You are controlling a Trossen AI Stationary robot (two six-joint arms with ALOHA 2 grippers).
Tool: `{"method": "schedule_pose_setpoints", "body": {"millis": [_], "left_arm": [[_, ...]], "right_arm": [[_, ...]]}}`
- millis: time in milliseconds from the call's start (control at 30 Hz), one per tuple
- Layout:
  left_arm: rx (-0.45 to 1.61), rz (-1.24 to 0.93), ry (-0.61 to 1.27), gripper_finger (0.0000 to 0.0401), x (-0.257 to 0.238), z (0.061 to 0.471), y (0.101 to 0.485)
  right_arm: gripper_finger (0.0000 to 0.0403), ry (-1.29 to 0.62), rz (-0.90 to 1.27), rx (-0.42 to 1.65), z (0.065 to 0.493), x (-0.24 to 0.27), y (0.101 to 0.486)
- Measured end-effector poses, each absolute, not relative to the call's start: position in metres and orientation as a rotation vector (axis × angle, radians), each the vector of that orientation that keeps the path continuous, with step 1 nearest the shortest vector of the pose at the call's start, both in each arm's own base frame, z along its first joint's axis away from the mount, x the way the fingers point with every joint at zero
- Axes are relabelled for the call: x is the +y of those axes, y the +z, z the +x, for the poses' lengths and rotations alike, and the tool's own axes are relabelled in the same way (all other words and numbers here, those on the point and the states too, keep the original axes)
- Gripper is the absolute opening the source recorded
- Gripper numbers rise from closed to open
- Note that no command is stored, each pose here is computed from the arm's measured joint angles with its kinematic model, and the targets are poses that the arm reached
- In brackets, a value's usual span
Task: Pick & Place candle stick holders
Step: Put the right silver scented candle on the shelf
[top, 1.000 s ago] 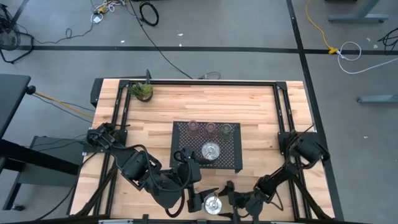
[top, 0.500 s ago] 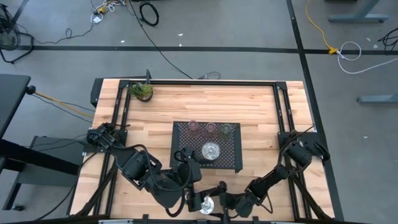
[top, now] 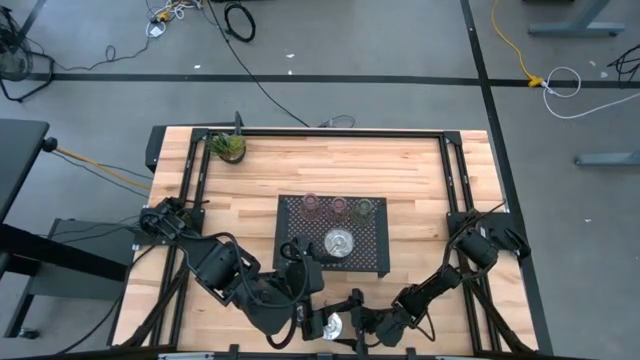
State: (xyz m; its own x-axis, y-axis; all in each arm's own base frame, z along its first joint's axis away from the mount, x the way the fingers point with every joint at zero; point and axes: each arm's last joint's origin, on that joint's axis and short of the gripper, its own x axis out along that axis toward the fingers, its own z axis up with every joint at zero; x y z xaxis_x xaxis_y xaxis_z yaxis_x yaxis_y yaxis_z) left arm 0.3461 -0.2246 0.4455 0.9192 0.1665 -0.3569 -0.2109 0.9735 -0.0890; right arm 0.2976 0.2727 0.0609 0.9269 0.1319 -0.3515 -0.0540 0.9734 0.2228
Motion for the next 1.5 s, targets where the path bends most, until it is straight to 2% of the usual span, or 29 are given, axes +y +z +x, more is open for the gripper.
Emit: {"method": "schedule_pose_setpoints", "body": {"millis": [567, 1133, 1233, 1400, 1500], "left_arm": [[0.359, -0.115, 0.197, 0.0390, -0.223, 0.347, 0.445], [0.401, -0.105, 0.105, 0.0390, -0.223, 0.350, 0.443], [0.400, -0.105, 0.104, 0.0390, -0.223, 0.350, 0.443], [0.400, -0.104, 0.104, 0.0390, -0.223, 0.350, 0.443], [0.401, -0.103, 0.104, 0.0390, -0.223, 0.350, 0.442]], "right_arm": [[0.0380, 0.085, 0.232, 0.311, 0.314, 0.270, 0.073], [0.0380, 0.081, 0.207, 0.308, 0.342, 0.268, 0.088], [0.0365, 0.073, 0.201, 0.325, 0.347, 0.266, 0.090], [0.0298, 0.086, 0.210, 0.336, 0.349, 0.264, 0.091], [0.0294, 0.085, 0.205, 0.343, 0.349, 0.264, 0.090]]}}
